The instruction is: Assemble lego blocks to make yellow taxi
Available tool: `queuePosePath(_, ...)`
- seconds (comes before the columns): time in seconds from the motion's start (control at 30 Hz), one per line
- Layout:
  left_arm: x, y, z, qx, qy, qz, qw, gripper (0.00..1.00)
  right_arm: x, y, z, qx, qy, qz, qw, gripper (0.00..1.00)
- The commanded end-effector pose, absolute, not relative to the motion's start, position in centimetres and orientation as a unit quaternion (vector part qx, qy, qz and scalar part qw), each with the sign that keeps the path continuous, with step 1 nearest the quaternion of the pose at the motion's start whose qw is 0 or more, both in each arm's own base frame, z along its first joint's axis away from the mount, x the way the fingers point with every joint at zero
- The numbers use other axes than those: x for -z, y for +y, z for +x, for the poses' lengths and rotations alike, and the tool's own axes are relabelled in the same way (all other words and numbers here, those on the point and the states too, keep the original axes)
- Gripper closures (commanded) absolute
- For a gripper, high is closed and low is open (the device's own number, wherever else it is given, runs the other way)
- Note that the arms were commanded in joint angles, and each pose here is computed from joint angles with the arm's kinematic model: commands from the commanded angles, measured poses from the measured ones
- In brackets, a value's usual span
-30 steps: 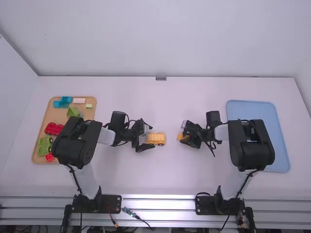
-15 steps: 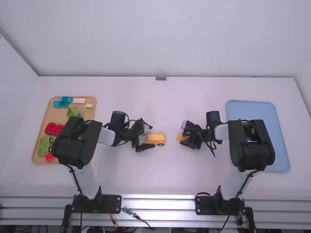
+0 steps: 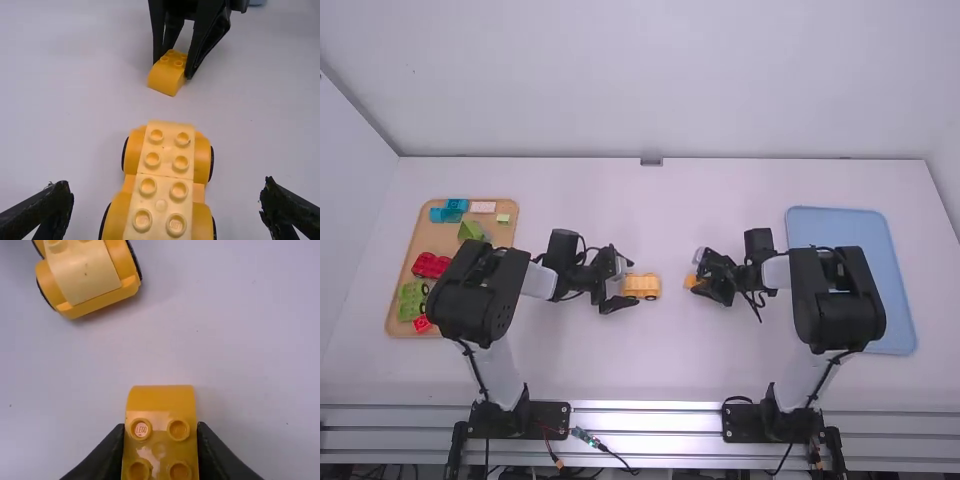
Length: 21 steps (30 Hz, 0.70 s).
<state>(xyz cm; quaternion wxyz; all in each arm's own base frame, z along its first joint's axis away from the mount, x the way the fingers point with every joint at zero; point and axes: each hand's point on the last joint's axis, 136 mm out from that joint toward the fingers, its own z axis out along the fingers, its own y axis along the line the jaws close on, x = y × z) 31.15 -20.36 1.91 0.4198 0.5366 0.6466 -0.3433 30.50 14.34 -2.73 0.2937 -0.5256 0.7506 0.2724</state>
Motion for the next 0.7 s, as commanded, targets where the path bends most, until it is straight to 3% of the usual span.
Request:
queuePosePath(0.0,-2.0,-20.7,31.2,0.351,0.644,0.537,0.418,0.01,2.1,14.3,31.0,-0.266,0.749,-0.528,0.301,0.73)
queuePosePath(0.2,-1.9,-20.7,31.0,0.353,0.646,0.536,0.413,0.01,2.0,14.7,30.9,-0.268,0.746,-0.531,0.301,0.82)
queuePosePath(0.67,-0.2,-22.0,30.6,0.337,0.621,0.57,0.418,0.01,-3.3,18.5,30.4,-0.259,0.691,-0.582,0.343,0.81)
